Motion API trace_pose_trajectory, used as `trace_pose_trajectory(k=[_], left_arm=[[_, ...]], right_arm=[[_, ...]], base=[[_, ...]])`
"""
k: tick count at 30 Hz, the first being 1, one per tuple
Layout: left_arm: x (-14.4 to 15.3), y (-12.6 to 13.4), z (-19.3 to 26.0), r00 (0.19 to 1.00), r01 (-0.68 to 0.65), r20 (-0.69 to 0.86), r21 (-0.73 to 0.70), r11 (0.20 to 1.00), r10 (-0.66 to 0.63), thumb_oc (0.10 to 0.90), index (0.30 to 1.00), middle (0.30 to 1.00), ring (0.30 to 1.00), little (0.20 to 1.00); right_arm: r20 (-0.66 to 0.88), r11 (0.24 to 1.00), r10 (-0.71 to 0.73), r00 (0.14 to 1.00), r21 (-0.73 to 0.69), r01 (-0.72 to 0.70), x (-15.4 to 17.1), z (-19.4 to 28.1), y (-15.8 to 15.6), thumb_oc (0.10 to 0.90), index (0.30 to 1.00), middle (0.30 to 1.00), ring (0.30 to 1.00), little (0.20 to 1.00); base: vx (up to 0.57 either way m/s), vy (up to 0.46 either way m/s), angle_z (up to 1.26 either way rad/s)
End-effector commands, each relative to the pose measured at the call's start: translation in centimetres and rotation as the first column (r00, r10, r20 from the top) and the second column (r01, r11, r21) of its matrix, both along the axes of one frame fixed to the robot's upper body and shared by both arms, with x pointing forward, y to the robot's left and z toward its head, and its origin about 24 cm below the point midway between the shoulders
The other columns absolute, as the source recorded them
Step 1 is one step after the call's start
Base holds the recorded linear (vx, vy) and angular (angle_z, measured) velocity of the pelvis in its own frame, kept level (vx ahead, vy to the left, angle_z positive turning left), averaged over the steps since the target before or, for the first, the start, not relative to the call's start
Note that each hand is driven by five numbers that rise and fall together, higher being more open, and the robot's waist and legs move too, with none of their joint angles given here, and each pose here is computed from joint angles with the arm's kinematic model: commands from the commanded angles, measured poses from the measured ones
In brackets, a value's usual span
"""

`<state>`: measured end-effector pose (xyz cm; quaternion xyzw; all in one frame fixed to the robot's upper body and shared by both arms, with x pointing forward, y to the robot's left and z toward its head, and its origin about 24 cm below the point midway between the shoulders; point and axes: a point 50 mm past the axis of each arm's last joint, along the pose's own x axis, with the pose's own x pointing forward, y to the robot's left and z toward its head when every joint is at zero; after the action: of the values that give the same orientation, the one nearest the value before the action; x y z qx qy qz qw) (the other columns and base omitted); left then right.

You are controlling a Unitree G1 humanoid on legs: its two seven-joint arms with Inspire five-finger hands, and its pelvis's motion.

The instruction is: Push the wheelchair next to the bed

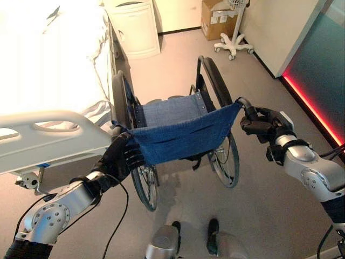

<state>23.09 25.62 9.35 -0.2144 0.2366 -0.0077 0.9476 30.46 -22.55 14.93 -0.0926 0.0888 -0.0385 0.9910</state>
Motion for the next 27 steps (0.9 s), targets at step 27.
trace_pose_trajectory(k=[27], left_arm=[[7.8,-2.8,6.8,0.922,0.046,0.363,0.25,0.967,-0.138,0.4,0.3,0.3,0.3,0.3]], right_arm=[[0.208,0.883,0.358,0.91,0.241,-0.402,-4.3,1.0,7.7,0.4,0.3,0.3,0.3,0.3]], base=[[-0.09,0.077,-0.05]])
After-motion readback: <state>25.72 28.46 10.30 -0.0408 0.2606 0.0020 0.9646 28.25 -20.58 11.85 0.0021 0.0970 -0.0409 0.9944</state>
